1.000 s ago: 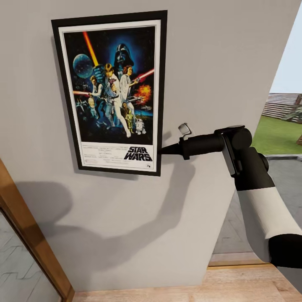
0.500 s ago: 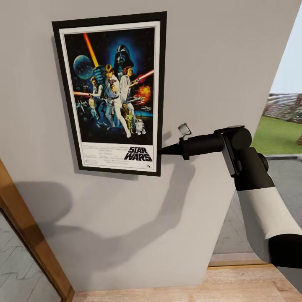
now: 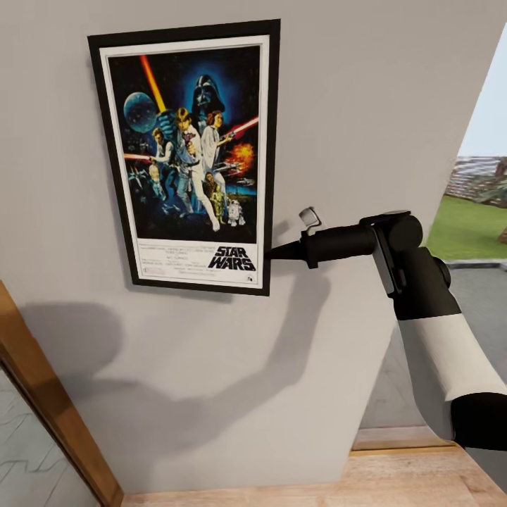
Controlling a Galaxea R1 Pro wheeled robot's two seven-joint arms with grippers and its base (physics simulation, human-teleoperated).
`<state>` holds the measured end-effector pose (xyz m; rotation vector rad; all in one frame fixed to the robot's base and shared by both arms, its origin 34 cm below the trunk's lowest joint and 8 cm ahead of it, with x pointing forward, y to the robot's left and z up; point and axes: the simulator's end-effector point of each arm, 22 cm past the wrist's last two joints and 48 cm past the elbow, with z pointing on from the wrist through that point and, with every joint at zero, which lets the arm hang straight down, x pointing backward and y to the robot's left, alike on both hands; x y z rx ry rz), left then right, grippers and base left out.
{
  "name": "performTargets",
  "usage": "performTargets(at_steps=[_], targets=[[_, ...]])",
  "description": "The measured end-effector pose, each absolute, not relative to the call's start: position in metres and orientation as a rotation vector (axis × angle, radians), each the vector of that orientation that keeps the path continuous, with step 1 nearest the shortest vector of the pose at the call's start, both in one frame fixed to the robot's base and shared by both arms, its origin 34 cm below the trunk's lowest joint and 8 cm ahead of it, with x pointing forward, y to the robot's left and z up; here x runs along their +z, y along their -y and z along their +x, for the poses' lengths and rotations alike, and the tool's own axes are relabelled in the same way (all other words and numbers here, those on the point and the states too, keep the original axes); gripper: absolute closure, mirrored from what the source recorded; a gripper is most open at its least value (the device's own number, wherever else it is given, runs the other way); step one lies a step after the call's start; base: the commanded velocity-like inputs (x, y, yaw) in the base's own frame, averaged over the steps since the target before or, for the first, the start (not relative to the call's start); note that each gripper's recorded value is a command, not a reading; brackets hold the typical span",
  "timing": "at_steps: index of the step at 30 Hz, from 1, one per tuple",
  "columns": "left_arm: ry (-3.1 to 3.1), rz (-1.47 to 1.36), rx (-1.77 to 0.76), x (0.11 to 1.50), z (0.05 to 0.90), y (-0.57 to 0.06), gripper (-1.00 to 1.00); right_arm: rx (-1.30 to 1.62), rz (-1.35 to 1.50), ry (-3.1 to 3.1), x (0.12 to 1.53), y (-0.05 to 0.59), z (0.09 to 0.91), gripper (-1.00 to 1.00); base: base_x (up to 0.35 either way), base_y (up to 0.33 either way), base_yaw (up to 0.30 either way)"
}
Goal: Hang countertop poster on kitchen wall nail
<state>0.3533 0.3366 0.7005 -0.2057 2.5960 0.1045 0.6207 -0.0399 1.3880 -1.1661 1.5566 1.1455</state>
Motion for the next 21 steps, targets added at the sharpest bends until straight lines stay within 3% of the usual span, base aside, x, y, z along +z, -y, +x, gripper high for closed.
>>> performTargets(at_steps=[21], targets=[[-2.593, -0.215, 0.106, 0.7006, 0.3532, -0.3362, -1.0, 1.138, -1.164, -1.56, 1.388, 0.0422, 0.6219, 1.0, 0.014, 0.0, 0.0]])
